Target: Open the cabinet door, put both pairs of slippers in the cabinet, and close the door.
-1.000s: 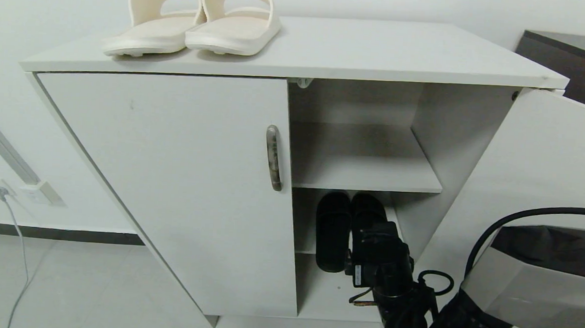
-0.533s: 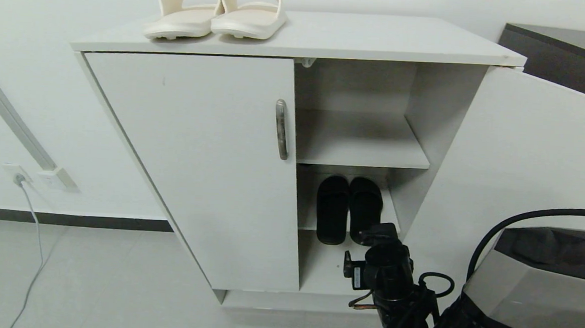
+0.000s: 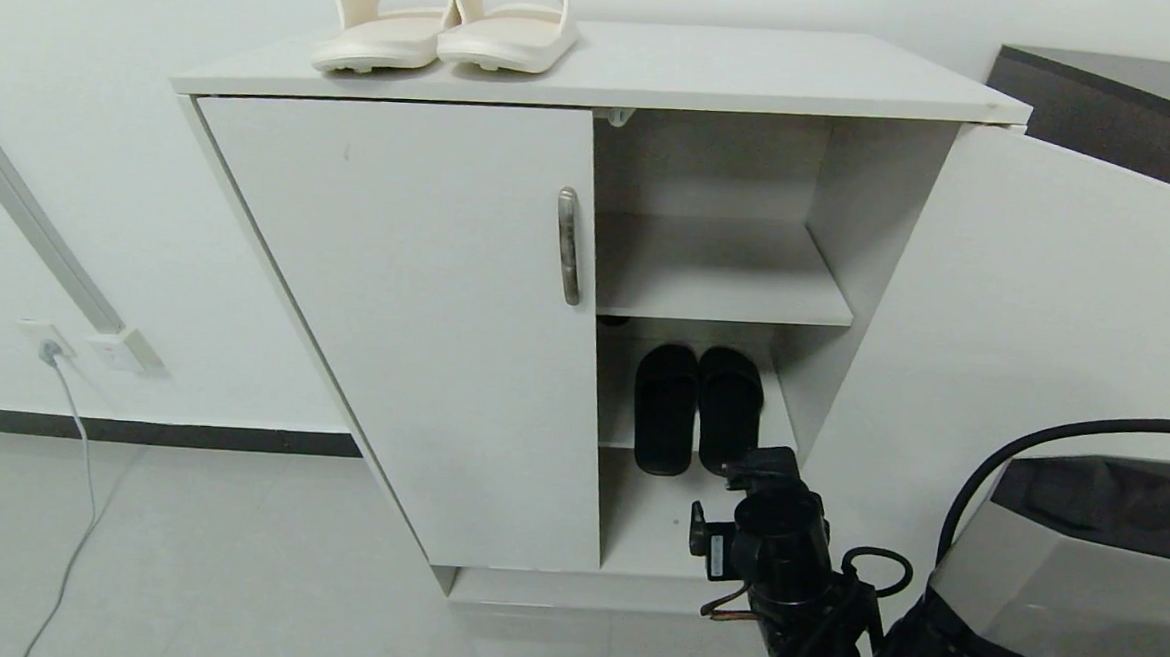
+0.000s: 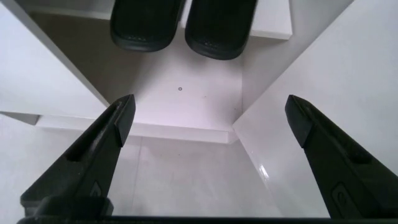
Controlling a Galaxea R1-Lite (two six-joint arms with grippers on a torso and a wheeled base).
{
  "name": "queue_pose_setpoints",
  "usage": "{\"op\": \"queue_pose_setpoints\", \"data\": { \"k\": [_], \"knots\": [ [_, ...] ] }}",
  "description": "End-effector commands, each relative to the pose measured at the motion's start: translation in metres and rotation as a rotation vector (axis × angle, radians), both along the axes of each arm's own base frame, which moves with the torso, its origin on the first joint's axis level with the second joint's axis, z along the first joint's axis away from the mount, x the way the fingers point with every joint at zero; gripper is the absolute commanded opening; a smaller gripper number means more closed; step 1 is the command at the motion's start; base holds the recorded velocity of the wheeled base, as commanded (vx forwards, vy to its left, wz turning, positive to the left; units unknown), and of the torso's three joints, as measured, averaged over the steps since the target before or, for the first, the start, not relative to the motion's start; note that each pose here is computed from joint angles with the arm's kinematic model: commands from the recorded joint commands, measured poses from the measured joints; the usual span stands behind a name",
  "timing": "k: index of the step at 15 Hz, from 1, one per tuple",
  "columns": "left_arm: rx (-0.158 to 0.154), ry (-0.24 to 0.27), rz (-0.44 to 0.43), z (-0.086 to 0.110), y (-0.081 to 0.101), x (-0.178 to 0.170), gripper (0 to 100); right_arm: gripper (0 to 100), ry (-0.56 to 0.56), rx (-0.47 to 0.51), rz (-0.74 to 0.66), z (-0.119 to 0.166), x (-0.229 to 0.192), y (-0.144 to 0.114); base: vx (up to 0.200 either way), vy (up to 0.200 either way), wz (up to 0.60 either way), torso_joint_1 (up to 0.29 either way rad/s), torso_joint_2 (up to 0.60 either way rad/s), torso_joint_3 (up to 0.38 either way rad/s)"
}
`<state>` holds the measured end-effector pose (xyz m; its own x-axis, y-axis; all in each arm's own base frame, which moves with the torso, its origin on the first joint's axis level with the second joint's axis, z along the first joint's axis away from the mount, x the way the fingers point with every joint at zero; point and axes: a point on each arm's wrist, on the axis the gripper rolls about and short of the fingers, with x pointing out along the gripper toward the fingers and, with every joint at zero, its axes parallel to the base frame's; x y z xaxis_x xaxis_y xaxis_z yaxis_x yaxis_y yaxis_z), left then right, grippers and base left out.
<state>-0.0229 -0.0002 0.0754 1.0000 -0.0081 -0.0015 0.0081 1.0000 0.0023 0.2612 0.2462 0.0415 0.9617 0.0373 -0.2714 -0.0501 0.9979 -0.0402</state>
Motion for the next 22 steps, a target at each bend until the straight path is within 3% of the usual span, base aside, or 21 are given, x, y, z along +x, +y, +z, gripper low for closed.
{"op": "queue_pose_setpoints", "data": {
  "k": [1,22],
  "knots": [
    [0.001,0.0,0.0,0.0002,0.0,0.0,0,100,-0.003,0.003,0.0,0.0018,-0.0009,-0.0008,0.0,0.0,0.0,0.0,0.0,0.0],
    [0.002,0.002,-0.003,-0.0002,-0.0001,0.0001,0,100,-0.014,0.012,-0.009,0.0004,0.0019,-0.0027,0.0,0.0,0.0,0.004,0.0,0.068]
  ]
}}
